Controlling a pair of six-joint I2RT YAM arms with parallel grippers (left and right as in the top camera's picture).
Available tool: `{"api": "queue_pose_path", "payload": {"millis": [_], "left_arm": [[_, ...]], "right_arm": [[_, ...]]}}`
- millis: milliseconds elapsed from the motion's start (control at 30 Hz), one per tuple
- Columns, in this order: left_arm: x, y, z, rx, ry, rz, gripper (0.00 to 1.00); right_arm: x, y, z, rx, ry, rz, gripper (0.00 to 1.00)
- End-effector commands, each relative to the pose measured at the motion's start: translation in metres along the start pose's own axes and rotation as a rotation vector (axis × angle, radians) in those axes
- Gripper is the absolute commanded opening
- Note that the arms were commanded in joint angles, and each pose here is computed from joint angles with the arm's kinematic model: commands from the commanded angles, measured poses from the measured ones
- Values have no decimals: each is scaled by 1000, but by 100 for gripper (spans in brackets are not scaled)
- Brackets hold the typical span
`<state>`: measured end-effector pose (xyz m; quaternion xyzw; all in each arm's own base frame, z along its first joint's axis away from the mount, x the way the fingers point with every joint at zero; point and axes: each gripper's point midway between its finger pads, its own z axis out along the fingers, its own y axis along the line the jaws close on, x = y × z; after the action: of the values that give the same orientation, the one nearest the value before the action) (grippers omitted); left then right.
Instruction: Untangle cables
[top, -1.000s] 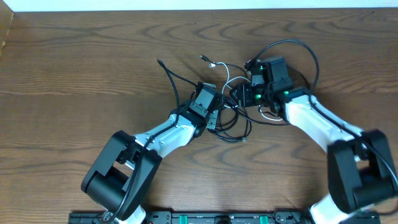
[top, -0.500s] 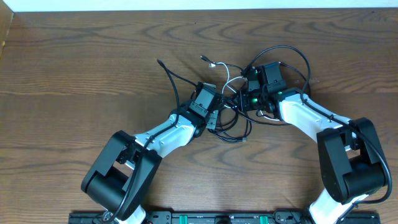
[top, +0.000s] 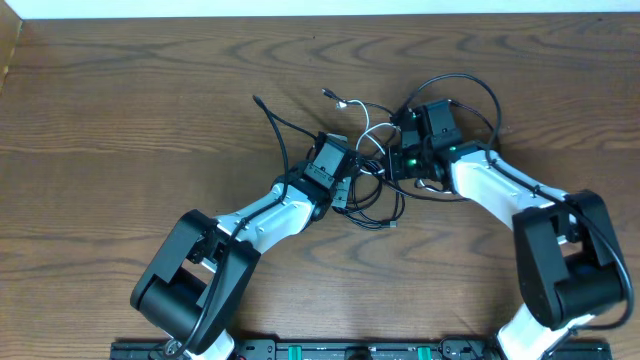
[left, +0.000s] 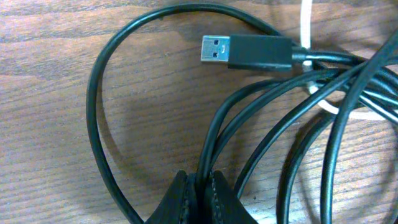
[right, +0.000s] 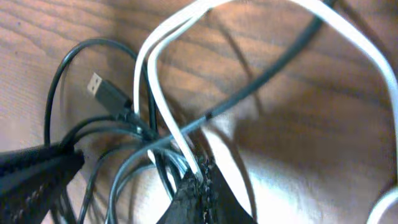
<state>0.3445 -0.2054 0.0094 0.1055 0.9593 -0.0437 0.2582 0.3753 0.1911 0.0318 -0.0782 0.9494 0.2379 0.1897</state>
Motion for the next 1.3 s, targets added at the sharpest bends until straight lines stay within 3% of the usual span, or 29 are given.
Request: {"api": "queue_pose_path", "payload": {"millis": [0, 267, 500, 600, 800, 933, 1033, 1267], "left_arm": [[1, 4, -3, -2, 1, 14, 8], [0, 3, -3, -1, -2, 10, 8], [0, 3, -3, -1, -2, 10, 8], [-1, 3, -3, 1, -5, 5, 8], [-2, 2, -3, 3, -11, 4, 8], [-2, 2, -3, 3, -12, 4, 8], [-2, 2, -3, 3, -11, 4, 8], [-2, 3, -3, 2, -9, 4, 8]], "right_arm": [[-38, 27, -51, -112, -118, -28, 1], [-52, 75, -169, -357, -274, -82, 1], [-47, 101, -221, -449, -350, -136, 1], [-47, 77, -210, -298, -353, -77, 3], [-14, 82, -163, -293, -149, -30, 26], [14, 95, -116, -304, 20, -37, 27], [29, 81, -80, -195, 96, -27, 24], [21, 19, -34, 99, 71, 50, 28]]}}
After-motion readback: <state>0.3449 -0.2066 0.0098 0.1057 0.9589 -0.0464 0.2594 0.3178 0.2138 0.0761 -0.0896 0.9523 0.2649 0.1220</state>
